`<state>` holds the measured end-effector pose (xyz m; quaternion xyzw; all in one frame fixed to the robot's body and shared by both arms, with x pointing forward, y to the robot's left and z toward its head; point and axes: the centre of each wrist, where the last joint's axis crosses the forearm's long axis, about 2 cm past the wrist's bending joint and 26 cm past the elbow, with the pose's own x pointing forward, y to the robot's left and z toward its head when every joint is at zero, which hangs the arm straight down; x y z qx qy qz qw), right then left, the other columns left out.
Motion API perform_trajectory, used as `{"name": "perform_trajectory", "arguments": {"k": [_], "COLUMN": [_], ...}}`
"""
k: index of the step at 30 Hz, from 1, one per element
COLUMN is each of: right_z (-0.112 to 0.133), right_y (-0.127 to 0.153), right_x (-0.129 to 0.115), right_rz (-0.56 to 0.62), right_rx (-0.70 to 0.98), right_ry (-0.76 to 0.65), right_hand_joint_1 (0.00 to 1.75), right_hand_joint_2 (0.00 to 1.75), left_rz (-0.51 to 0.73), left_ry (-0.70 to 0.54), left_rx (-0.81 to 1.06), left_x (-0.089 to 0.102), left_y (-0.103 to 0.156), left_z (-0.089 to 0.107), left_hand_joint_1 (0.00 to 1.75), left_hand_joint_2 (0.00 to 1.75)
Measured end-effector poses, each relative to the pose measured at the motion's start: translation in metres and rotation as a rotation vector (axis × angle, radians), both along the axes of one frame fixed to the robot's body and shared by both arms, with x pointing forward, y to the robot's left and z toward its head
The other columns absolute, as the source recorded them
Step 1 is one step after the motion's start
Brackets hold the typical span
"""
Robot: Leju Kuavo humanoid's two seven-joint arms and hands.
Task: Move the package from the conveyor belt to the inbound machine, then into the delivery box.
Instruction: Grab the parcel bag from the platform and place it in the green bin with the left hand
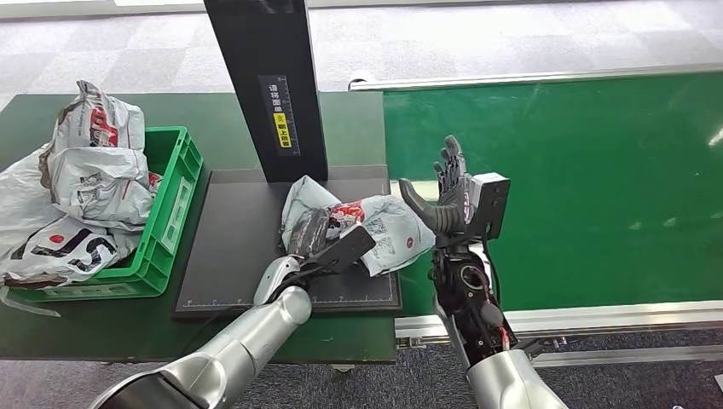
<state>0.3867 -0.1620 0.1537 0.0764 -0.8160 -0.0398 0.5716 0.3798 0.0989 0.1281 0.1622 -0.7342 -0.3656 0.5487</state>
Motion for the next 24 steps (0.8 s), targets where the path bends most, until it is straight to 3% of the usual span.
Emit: {"name": "perform_trajectory", "arguments": {"k": [6, 12, 19, 24], "right_z": [0.000, 0.000, -0.008, -0.009], "right_y": [-0.003, -0.007, -0.013, -0.014], "right_x": [0.000, -0.004, -0.009, -0.010], "right_rz": [-0.008, -0.021, -0.037, -0.038], "right_rx": [0.004, 0.011, 0.014, 0.013], "right_ry": [-0.002, -0.002, 0.016, 0.019], "right_hand_joint_1": [0.00, 0.00, 0.00, 0.00], "right_hand_joint_2": [1.75, 1.75, 1.75, 1.75], "left_rz": [0.028, 0.109, 0.275, 0.382], "left_ry": [-0.055, -0.345, -0.715, -0.845], "left_rx": [-0.081, -0.291, -0.348, -0.351], "left_x": [-0.001, -0.003, -0.010, -0.020], "left_y": [0.004, 0.014, 0.060, 0.088], "left_z": [-0.002, 0.004, 0.052, 0.074], "left_hand_joint_1": [1.75, 1.75, 1.75, 1.75], "left_hand_joint_2": [1.75, 1.75, 1.75, 1.75]}}
